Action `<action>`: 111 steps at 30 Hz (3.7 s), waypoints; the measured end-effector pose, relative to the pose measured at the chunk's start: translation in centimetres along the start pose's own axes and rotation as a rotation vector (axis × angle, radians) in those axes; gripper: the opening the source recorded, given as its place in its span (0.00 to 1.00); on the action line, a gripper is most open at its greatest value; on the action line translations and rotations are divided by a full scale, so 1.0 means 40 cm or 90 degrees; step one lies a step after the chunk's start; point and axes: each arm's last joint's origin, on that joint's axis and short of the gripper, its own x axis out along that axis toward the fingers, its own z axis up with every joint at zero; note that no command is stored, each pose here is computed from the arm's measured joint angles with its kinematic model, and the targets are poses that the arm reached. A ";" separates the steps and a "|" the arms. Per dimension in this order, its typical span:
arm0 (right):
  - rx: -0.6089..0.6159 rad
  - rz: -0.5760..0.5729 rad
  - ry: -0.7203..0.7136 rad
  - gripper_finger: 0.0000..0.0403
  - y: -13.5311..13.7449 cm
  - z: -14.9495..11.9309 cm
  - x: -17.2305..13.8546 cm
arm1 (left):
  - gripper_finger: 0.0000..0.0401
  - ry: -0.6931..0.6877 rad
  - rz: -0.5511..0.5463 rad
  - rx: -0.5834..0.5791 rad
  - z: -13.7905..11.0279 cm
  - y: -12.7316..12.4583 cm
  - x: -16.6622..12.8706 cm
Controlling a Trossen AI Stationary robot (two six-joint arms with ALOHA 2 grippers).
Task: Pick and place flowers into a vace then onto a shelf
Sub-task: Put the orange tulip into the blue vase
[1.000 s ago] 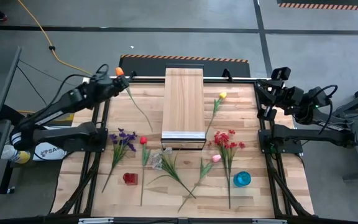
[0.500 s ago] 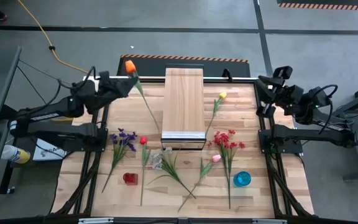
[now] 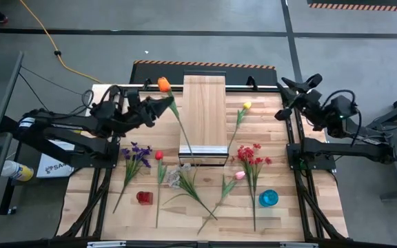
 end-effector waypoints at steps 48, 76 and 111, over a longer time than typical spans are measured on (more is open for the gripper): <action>0.044 -0.085 0.173 0.25 -0.002 -0.058 -0.022 | 0.07 0.072 -0.027 0.310 -0.255 -0.351 0.253; 0.025 -0.053 0.185 0.25 0.003 -0.065 -0.024 | 0.07 -0.004 -0.102 0.351 -0.381 -0.362 0.328; 0.158 0.154 0.181 0.25 0.030 -0.071 -0.028 | 0.07 0.030 -0.041 0.425 -0.450 -0.404 0.410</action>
